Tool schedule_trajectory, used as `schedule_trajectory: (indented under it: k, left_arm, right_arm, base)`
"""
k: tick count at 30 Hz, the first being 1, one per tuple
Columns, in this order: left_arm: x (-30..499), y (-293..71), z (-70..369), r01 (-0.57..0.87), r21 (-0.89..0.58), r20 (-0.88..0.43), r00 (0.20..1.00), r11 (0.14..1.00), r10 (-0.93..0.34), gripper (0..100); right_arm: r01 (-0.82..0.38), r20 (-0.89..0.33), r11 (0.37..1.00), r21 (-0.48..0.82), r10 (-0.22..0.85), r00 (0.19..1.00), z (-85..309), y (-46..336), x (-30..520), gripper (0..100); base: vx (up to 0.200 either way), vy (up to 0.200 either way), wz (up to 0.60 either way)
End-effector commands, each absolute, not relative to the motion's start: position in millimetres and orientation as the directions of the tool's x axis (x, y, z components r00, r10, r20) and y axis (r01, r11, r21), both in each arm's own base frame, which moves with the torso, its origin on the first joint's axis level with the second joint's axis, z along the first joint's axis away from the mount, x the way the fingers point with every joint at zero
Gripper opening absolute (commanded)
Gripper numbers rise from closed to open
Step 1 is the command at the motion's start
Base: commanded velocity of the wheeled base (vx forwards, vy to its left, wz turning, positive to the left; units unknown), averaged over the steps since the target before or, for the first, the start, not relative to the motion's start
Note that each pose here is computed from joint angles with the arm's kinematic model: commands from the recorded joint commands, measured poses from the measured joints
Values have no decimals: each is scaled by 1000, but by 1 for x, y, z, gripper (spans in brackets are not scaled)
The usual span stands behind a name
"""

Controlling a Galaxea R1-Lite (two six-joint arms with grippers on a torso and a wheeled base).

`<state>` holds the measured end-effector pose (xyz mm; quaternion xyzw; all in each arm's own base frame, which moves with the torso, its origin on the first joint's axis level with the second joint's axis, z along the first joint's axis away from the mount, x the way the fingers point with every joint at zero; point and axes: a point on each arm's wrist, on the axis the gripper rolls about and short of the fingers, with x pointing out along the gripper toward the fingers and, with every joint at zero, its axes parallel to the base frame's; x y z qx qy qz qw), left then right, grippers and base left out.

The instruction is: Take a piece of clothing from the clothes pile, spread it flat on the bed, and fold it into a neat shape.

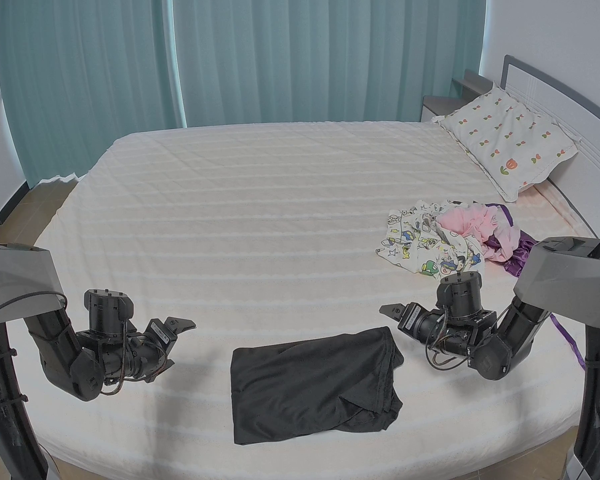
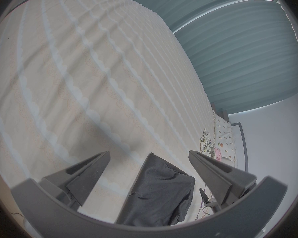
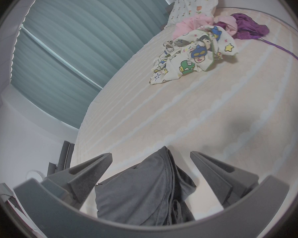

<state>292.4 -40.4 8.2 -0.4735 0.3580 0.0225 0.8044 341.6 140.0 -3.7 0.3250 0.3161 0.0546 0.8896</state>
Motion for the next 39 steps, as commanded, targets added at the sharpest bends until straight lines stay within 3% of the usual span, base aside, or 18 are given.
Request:
schedule_trajectory:
  k: [1, 8, 16, 25, 34, 35, 36, 37, 39]
  left_arm:
    - [293, -40, 7, -377, -744, -600, 740, 552, -303, 100]
    - [292, -43, 5, -375, -740, -604, 735, 558, -307, 100]
    - [293, -44, 4, -357, -749, -587, 749, 558, -309, 100]
    - [293, -45, 4, -355, -751, -584, 750, 557, -309, 100]
    - [294, -45, 4, -354, -751, -583, 751, 557, -310, 100]
    - [294, -45, 4, -352, -752, -582, 752, 557, -310, 100]
    - [294, -45, 4, -352, -752, -582, 752, 557, -310, 100]
    - [294, -45, 4, -354, -751, -583, 751, 557, -310, 100]
    - [294, -45, 3, -355, -751, -584, 750, 557, -309, 100]
  right_arm:
    - [141, -517, 753, 643, 290, 805, 13, 127, 328, 100]
    - [156, -570, 740, 655, 347, 745, 5, 139, 304, 100]
    - [141, -662, 789, 597, 387, 642, -21, 158, 275, 100]
    - [89, -706, 840, 536, 388, 593, -30, 157, 255, 100]
    - [7, -661, 832, 554, 435, 611, -40, 169, 250, 100]
    - [-7, -651, 827, 563, 448, 613, -41, 172, 250, 0]
    - [-7, -651, 827, 563, 448, 613, -41, 172, 250, 0]
    - [-42, -681, 833, 552, 479, 553, -48, 186, 236, 0]
    - [-51, -697, 849, 526, 465, 546, -57, 191, 231, 0]
  base:
    - [0, 0, 0]
    - [0, 0, 0]
    - [0, 0, 0]
    - [0, 0, 0]
    - [0, 0, 0]
    - [0, 0, 0]
    - [0, 0, 0]
    - [0, 0, 0]
    - [0, 0, 0]
